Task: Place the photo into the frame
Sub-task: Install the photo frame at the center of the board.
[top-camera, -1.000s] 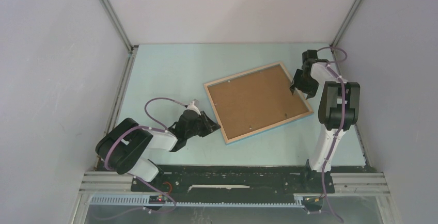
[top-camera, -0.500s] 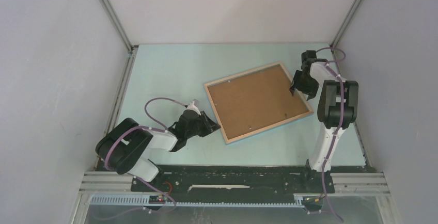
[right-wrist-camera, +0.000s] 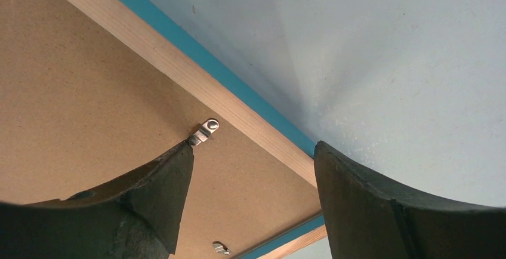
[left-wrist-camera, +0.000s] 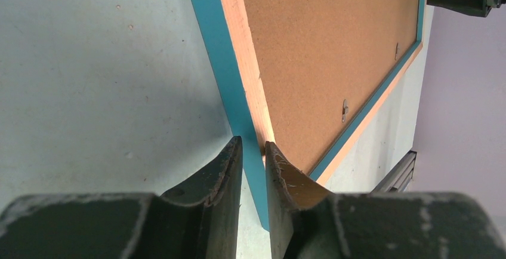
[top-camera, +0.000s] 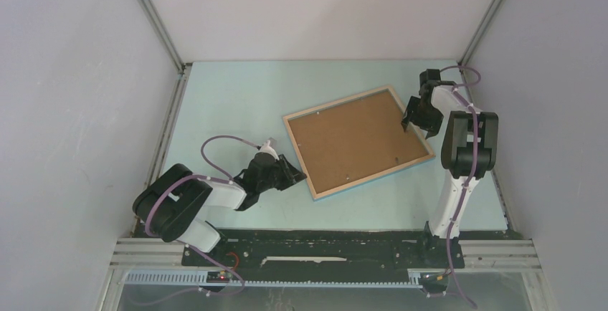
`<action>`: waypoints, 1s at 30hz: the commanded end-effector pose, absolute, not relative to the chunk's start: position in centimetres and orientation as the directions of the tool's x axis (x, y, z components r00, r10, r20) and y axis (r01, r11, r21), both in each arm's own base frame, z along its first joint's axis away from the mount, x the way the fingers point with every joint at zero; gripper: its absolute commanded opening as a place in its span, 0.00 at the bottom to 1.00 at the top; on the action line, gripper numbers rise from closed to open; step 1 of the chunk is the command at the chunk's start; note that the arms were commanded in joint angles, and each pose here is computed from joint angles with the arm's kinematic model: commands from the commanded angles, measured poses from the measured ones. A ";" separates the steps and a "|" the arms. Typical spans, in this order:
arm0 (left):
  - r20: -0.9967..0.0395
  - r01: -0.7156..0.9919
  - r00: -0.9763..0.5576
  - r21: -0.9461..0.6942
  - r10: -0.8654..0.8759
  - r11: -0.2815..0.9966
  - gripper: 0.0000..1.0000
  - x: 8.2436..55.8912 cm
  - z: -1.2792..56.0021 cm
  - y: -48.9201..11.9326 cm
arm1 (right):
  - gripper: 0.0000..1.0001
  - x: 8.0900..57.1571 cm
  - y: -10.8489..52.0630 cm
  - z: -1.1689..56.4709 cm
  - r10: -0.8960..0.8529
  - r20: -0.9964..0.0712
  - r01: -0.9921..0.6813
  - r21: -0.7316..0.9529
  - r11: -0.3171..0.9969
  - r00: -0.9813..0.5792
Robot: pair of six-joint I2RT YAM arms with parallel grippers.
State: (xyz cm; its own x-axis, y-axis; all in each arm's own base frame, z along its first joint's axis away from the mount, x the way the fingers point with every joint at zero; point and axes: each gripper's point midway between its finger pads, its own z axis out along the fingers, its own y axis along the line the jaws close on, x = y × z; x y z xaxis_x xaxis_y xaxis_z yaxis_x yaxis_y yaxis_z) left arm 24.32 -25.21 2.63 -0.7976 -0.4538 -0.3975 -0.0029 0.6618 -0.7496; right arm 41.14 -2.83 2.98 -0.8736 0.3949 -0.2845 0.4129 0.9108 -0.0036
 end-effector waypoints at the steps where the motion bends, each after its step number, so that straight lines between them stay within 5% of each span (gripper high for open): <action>1: -0.430 0.054 -0.790 -0.759 -0.436 0.649 0.28 25.0 3.9 -26.2 | 0.81 42.9 -1.6 3.8 0.415 -0.299 0.416 0.064 0.907 -0.859; 22: -0.430 0.054 -0.790 -0.759 -0.436 0.649 0.28 25.0 3.9 -26.2 | 0.76 40.8 -1.7 1.6 0.370 -0.244 0.389 -0.030 0.921 -0.896; 30: -0.430 0.055 -0.790 -0.759 -0.437 0.649 0.28 25.0 4.0 -26.2 | 0.66 39.8 -1.7 1.7 0.338 -0.231 0.360 -0.057 0.931 -0.912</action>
